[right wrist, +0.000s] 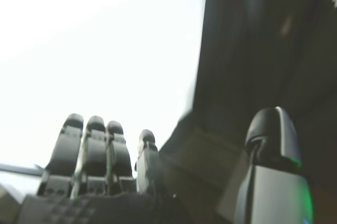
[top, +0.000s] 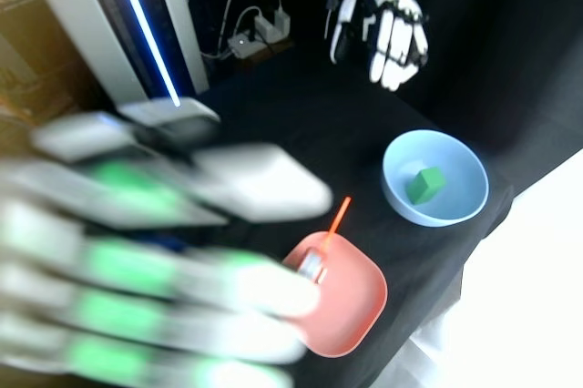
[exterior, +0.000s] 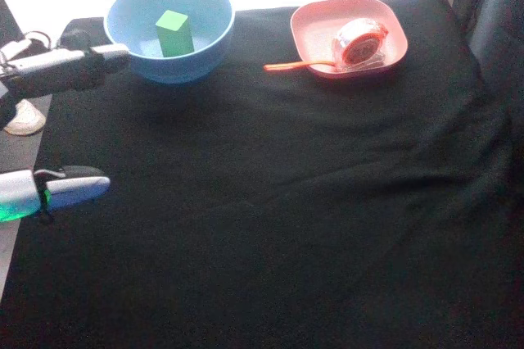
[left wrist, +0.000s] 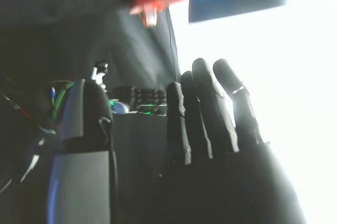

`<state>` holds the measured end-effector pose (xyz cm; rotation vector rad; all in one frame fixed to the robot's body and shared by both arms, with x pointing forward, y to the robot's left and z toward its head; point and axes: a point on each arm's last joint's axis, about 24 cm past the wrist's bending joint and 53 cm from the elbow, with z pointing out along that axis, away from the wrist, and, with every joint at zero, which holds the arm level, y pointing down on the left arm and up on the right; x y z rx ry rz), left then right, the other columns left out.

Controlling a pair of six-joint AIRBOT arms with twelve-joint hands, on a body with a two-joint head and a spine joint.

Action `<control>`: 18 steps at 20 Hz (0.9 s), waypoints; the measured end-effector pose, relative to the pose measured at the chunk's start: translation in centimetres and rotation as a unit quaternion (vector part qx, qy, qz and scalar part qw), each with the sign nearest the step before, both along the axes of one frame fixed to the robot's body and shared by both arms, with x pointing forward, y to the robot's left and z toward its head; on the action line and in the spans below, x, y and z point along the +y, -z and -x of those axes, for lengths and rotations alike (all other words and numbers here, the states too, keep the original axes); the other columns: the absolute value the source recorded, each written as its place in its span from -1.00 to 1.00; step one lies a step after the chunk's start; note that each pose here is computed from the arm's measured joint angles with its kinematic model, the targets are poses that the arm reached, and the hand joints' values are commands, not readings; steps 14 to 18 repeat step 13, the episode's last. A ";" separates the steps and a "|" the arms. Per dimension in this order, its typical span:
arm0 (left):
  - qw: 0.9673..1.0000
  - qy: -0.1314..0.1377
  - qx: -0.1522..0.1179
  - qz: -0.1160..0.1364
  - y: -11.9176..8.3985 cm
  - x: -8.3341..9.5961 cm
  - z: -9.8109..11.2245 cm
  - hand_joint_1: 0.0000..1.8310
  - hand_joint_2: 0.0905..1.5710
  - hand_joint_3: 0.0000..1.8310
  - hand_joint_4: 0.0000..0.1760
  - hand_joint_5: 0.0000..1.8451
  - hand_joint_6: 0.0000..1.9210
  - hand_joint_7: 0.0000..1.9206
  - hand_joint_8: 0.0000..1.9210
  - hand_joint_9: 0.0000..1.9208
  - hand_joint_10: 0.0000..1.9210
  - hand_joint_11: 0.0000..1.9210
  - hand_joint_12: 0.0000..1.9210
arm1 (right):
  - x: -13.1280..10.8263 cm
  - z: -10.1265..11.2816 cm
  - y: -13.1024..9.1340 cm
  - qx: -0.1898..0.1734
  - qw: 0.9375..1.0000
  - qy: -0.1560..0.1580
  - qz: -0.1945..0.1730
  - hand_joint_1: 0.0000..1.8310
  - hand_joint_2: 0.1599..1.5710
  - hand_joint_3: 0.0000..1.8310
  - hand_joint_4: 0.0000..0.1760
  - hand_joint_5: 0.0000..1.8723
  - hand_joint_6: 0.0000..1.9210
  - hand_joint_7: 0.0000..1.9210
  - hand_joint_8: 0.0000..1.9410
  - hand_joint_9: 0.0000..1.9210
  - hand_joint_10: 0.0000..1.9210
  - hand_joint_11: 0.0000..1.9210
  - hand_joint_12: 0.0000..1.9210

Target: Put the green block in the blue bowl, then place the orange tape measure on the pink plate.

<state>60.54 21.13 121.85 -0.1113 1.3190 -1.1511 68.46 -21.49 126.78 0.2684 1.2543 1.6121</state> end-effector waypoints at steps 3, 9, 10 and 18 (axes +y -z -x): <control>0.999 -0.005 -0.023 0.022 -1.2 0.3 0.8 -0.30 0.25 -1.00 -0.20 -0.83 -1.00 -0.75 -1.00 -0.65 -1.00 -1.00 0.11 | 0.8 2.7 1.3 0.001 0.999 -0.028 -0.044 -0.17 -0.12 -0.99 1.00 -1.00 -1.00 -1.00 -1.00 -1.00 -1.00 -1.00 -1.00; 0.997 -0.003 -0.055 0.056 -2.3 0.5 2.3 -0.90 0.47 -0.97 -0.99 -0.93 -1.00 -0.89 -1.00 -0.80 -1.00 -1.00 -0.30 | -2.1 5.5 0.9 -0.022 0.990 -0.007 -0.139 -0.25 -0.10 -0.99 1.00 -1.00 -1.00 -1.00 -1.00 -1.00 -1.00 -1.00 -1.00; 0.997 -0.001 -0.055 0.057 -2.3 0.4 2.4 -0.87 0.55 -0.99 -1.00 -0.89 -1.00 -0.84 -1.00 -0.77 -1.00 -0.96 -0.40 | -2.0 5.9 0.7 -0.028 0.989 -0.013 -0.146 -0.16 -0.05 -0.98 0.31 -0.99 -1.00 -1.00 -1.00 -1.00 -1.00 -1.00 -1.00; 0.996 -0.002 -0.065 0.064 -3.1 0.2 2.3 -0.90 0.53 -1.00 -1.00 -1.00 -1.00 -0.93 -1.00 -0.86 -0.99 -0.99 -0.58 | -1.0 6.6 0.9 -0.031 0.987 -0.030 -0.152 -0.32 0.14 -0.98 0.07 -1.00 -1.00 -1.00 -1.00 -1.00 -1.00 -1.00 -1.00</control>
